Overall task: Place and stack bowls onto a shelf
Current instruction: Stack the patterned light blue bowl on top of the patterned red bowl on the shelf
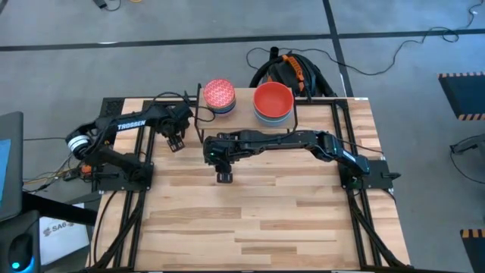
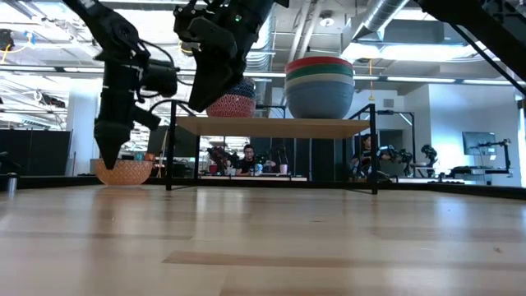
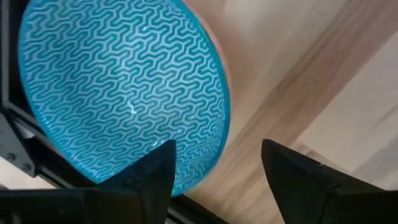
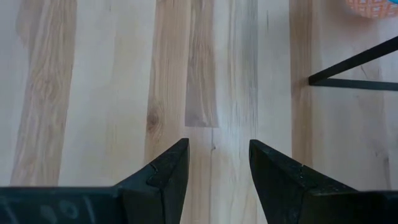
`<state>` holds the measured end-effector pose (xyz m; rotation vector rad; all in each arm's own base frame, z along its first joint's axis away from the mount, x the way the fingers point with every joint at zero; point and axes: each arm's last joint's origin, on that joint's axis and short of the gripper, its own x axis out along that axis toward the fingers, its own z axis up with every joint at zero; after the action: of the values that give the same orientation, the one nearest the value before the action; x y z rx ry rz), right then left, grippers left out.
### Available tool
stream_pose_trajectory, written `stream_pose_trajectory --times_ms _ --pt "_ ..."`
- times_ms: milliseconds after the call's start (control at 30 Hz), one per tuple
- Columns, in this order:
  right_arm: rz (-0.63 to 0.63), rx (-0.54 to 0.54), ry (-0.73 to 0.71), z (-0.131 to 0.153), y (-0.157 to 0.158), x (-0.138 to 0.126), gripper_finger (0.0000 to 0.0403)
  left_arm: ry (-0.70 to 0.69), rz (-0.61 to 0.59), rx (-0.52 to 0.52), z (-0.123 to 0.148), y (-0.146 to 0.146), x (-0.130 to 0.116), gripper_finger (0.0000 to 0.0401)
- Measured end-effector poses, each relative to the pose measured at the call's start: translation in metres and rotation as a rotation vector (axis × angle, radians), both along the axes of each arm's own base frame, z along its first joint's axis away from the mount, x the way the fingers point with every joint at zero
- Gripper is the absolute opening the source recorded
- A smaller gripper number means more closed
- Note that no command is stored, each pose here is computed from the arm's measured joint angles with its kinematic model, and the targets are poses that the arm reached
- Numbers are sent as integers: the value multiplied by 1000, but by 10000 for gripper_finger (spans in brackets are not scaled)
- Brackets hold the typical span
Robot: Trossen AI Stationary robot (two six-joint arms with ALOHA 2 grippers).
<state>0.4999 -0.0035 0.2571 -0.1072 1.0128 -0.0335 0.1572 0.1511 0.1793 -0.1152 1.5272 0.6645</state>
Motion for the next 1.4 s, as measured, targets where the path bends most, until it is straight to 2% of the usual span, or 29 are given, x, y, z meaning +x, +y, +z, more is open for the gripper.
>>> stream_pose_trajectory --times_ms 100,200,467,633,867,1033,1200,1400 --pt "2 0 0 0 0 0 193 27 7 -19 -8 3 2 208" --pt "3 -1 0 0 0 0 193 27 8 -36 -12 4 3 172" --pt "-3 1 1 0 -3 0 193 -34 78 -119 -6 -5 -1 15" --pt "-3 1 1 0 -3 0 193 -38 144 -176 0 -14 -8 12" --pt "-31 27 1 0 6 0 193 -108 277 -152 14 -30 -11 4" --pt "0 26 37 -2 23 -4 193 -169 339 -128 29 -48 -15 2" --pt "-2 36 75 -4 36 -8 193 -302 297 -120 48 -73 -18 2" --pt "-118 102 91 6 39 -17 193 -428 140 -163 63 -113 -18 1"
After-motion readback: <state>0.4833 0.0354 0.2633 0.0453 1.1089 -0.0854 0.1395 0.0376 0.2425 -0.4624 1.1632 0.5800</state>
